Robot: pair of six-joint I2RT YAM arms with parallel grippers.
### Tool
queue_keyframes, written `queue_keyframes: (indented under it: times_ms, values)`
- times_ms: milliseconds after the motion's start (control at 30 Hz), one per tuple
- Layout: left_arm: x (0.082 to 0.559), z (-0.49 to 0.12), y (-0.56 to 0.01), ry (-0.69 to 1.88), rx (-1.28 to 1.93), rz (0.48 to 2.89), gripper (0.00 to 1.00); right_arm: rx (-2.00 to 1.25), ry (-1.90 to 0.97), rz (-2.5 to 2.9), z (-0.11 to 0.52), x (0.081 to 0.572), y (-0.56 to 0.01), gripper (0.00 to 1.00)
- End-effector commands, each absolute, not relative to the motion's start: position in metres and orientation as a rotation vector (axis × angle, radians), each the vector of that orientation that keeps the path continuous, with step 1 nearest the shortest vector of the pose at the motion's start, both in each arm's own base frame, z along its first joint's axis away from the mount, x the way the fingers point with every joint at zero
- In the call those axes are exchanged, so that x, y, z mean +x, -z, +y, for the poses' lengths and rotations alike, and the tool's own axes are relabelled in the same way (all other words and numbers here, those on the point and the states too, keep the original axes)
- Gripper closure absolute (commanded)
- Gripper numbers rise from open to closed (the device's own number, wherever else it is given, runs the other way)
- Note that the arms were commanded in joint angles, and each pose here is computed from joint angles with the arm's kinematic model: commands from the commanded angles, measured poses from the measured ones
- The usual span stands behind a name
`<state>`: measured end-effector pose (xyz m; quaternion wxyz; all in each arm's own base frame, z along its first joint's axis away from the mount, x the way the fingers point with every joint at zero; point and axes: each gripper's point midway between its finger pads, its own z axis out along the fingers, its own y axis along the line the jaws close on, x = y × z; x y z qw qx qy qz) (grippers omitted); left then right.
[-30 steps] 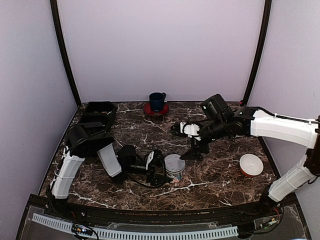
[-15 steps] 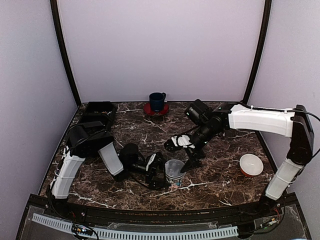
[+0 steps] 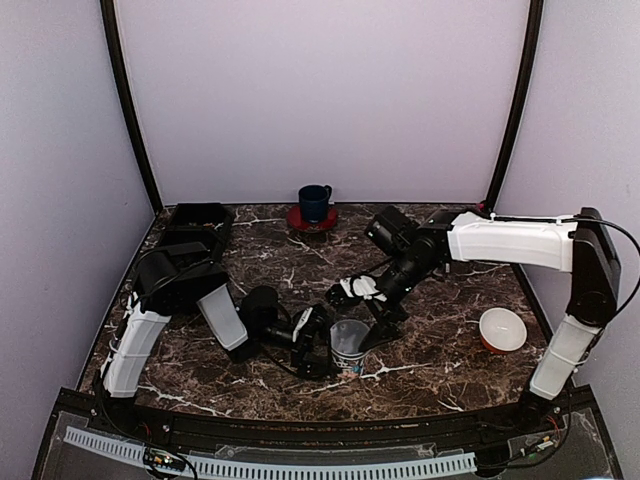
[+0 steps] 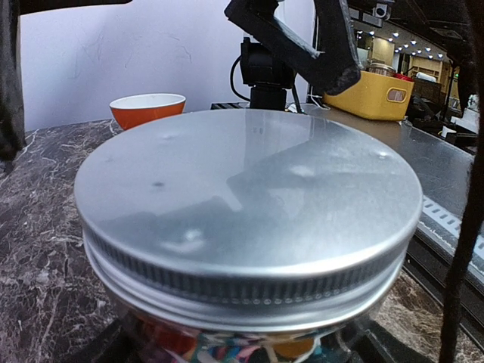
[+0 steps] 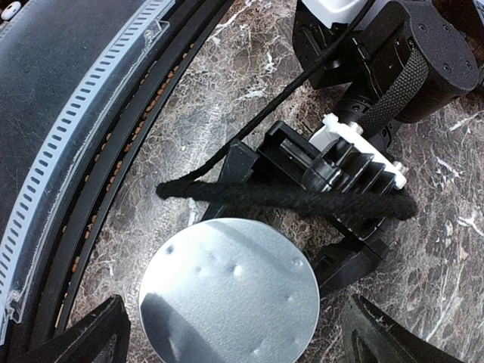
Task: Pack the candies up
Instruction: Screw the box lid onto the packing bottle.
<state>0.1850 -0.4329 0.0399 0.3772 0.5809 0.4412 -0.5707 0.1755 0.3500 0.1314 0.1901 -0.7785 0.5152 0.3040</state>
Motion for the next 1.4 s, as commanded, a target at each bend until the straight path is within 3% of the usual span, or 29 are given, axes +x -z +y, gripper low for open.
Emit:
queue_keyframes:
  times_ms: [0,533,1100,1367]
  values:
    - [0.174,-0.427,-0.013,1.545,1.509,1.274,0.17,-2.17,-0.917,1.413,0.358,0.171,-0.13,0.02]
    - [0.18,-0.424,-0.015,1.554,1.474,1.278,0.18,-2.149,-0.977,1.454,0.359,0.163,-0.116,0.0]
    - [0.19,-0.424,-0.014,1.509,1.425,1.31,0.18,-2.097,-0.973,1.531,0.359,0.167,-0.111,0.14]
    - [0.199,-0.421,-0.018,1.481,1.367,1.326,0.18,-2.049,-0.94,1.563,0.353,0.166,-0.106,0.14]
